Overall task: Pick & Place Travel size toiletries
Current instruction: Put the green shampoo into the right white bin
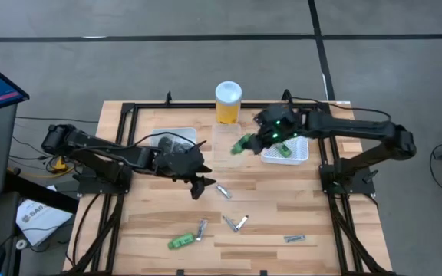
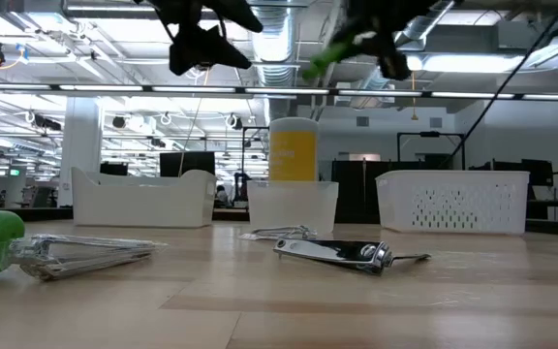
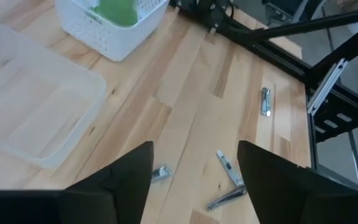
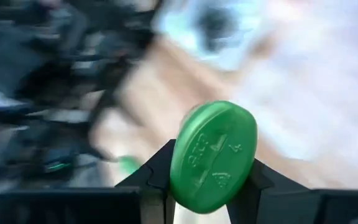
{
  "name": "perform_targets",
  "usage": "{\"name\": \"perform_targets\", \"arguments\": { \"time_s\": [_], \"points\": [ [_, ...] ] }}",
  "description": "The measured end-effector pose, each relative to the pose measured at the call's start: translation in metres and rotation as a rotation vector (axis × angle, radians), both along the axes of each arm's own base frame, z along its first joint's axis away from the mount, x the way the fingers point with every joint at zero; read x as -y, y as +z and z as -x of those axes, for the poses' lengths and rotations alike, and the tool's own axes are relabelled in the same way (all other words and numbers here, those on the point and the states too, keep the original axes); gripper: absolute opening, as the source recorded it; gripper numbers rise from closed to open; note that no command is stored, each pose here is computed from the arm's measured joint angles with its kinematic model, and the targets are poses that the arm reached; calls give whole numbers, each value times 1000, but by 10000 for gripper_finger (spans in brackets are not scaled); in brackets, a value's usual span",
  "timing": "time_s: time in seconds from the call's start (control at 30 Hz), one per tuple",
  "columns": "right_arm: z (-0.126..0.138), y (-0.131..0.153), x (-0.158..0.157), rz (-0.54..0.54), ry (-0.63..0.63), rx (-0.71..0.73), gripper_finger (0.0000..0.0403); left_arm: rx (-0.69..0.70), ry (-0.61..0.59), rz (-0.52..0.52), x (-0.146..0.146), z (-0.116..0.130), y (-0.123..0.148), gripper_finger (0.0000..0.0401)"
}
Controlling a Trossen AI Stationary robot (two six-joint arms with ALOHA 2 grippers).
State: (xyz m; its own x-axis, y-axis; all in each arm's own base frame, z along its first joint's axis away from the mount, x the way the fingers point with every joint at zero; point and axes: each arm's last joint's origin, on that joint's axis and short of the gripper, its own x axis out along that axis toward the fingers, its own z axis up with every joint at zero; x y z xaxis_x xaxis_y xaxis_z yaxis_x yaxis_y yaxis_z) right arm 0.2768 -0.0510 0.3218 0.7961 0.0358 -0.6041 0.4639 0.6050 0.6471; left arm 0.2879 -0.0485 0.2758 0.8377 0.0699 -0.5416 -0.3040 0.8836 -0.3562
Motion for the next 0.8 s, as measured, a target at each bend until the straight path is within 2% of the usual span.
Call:
{"name": "perform_targets", "arguments": {
  "time_s": [0.2,0.33,0.5,0.8],
  "points": [
    [56,-7,15,129,-146,-375,88,60,1,5,-3,15,19,209],
    [79,-13,19,195,-202,-598,88,109,11,-2,-6,26,33,197],
    [88,-33,27,222,-225,-837,89,139,6,-17,-7,35,42,187],
    [77,-73,32,223,-141,-1047,101,153,-4,-6,-7,38,45,188]
  ]
}}
